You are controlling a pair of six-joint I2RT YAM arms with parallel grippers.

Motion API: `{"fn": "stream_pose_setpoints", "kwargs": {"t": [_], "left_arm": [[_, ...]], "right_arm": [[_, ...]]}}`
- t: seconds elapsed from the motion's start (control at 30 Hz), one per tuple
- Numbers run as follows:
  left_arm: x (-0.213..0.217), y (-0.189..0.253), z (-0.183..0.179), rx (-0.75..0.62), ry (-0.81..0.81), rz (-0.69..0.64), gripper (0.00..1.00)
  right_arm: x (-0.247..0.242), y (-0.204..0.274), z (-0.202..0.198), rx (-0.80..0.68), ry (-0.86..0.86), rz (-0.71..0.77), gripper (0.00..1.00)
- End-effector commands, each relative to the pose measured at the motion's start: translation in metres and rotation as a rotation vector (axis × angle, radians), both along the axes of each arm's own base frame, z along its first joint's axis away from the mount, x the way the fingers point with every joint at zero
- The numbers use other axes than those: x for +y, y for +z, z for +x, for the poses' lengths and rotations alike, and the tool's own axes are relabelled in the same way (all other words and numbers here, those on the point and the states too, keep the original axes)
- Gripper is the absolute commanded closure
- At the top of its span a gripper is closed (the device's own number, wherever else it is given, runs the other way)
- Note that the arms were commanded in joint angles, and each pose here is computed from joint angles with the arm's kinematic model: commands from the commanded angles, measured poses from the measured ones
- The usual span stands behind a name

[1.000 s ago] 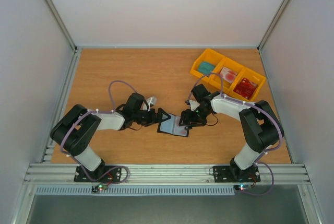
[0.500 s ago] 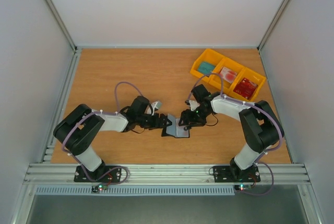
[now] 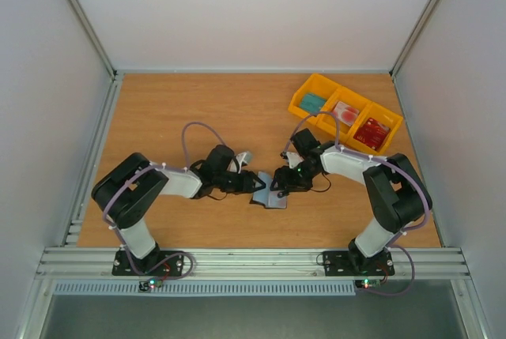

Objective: Take the credit cards out of the card holder

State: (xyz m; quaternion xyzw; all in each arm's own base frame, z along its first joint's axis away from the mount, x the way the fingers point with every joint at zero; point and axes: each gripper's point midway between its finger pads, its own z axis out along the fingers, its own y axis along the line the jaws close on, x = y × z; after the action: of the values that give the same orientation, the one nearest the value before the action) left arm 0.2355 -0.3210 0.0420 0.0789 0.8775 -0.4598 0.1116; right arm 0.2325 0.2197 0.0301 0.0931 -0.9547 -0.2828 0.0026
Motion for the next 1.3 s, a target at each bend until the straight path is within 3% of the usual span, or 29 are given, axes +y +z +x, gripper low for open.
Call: {"fn": "stream_pose_setpoints", "kwargs": {"t": [0.0, 0.1, 0.13, 0.33, 0.47, 0.63, 0.77, 0.87, 0.97, 1.13, 1.27], "left_arm": [[-0.019, 0.013, 0.013, -0.048, -0.006, -0.057, 0.68], [-0.019, 0.013, 0.013, -0.045, -0.002, -0.053, 0.95], [-0.019, 0.014, 0.014, -0.051, 0.000, -0.053, 0.99], [-0.016, 0.044, 0.009, -0.166, -0.031, -0.107, 1.00], [-0.019, 0.093, -0.014, -0.364, -0.200, -0.229, 1.00], [-0.010, 0.134, -0.033, -0.693, -0.352, -0.267, 1.00], [-0.004, 0.176, -0.044, -1.030, -0.456, -0.278, 1.00], [0.002, 0.215, -0.053, -1.198, -0.492, -0.302, 1.00], [0.014, 0.257, -0.062, -1.302, -0.473, -0.343, 1.00], [0.042, 0.329, -0.078, -1.487, -0.394, -0.420, 1.00], [0.052, 0.363, -0.098, -1.467, -0.364, -0.548, 1.00]], "right_arm": [[-0.004, -0.014, -0.010, 0.025, 0.005, -0.016, 0.33], [-0.005, -0.014, -0.011, 0.023, 0.005, -0.017, 0.34], [-0.005, -0.014, -0.011, 0.020, 0.004, -0.020, 0.34], [-0.014, 0.011, -0.005, -0.044, 0.003, 0.006, 0.32], [-0.026, 0.051, 0.008, -0.131, -0.083, 0.169, 0.30], [-0.038, 0.105, 0.020, -0.338, -0.129, 0.311, 0.28], [-0.027, 0.171, 0.016, -0.582, -0.059, 0.490, 0.23], [-0.028, 0.217, 0.007, -0.776, -0.010, 0.570, 0.19], [-0.027, 0.273, -0.014, -0.971, 0.088, 0.683, 0.16], [-0.025, 0.345, -0.062, -1.172, 0.291, 0.793, 0.14], [-0.021, 0.382, -0.082, -1.231, 0.440, 0.832, 0.15]]}}
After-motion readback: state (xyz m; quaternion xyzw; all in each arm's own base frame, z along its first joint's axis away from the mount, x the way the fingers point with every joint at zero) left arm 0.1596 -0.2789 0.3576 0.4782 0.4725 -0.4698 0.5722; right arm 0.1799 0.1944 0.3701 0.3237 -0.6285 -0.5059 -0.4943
